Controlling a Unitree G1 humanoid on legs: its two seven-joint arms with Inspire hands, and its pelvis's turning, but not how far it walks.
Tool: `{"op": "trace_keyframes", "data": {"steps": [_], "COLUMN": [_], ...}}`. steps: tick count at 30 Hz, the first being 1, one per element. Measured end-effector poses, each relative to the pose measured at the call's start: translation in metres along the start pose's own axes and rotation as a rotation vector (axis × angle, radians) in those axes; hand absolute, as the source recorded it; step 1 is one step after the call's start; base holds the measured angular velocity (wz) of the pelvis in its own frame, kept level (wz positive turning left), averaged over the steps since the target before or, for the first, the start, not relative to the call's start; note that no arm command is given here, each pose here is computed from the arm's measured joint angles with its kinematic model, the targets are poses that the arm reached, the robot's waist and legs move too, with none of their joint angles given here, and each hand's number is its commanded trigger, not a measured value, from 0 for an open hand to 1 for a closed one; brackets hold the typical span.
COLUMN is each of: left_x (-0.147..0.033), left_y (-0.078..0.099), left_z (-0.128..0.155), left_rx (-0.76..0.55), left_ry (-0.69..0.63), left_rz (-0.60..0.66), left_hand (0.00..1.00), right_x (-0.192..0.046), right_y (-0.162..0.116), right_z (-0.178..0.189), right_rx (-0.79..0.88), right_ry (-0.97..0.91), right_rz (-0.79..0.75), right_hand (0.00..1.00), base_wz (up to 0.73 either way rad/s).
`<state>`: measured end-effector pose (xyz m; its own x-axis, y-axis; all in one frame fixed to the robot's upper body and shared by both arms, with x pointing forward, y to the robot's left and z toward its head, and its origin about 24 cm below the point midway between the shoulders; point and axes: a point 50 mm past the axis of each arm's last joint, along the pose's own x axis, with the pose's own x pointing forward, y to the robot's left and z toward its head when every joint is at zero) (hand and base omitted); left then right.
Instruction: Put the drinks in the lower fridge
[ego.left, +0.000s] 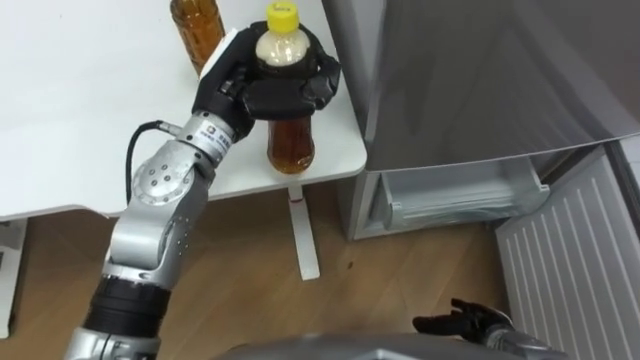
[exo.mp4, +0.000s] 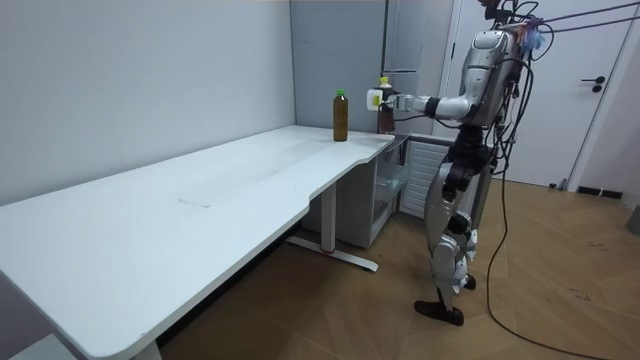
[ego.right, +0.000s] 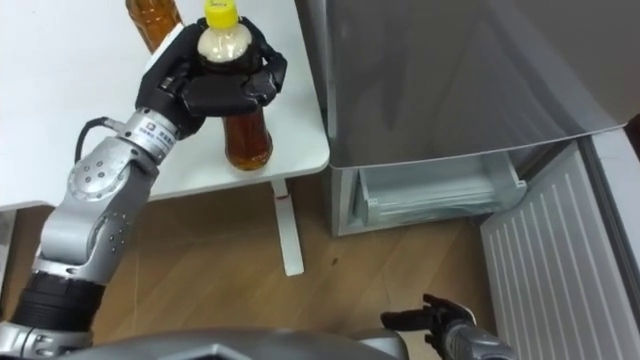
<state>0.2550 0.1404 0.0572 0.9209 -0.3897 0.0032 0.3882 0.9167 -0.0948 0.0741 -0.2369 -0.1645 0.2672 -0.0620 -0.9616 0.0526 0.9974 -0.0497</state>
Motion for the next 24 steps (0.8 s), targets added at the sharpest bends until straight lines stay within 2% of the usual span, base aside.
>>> {"op": "trace_keyframes", "data": {"steps": [8,12,18,24], "left_x": [-0.019,-0.028,-0.042,-0.047], "left_y": [-0.004,-0.002,-0.001,0.002], "left_z": [-0.014,-0.028,-0.047,-0.049], "left_rx": [-0.115,-0.156,-0.208,-0.266], "left_ry": [0.028,0.079,0.173,0.166], "left_rz": [-0.006,0.017,0.045,0.062], "left_hand": [1.00,1.00,1.00,1.00], "right_x": [0.000,0.001,-0.002,-0.009], "right_y": [0.002,0.012,0.024,0.033], "right_z": [0.004,0.011,0.040,0.057], "right_rx": [-0.034,-0.072,-0.149,-0.248], "right_ry": [-0.015,-0.036,-0.142,-0.231], "right_rz": [0.016,0.083,0.173,0.230], "right_hand": [0.00,0.00,0.00,0.00], "base_wz": [0.05,0.01,0.07,0.02]}}
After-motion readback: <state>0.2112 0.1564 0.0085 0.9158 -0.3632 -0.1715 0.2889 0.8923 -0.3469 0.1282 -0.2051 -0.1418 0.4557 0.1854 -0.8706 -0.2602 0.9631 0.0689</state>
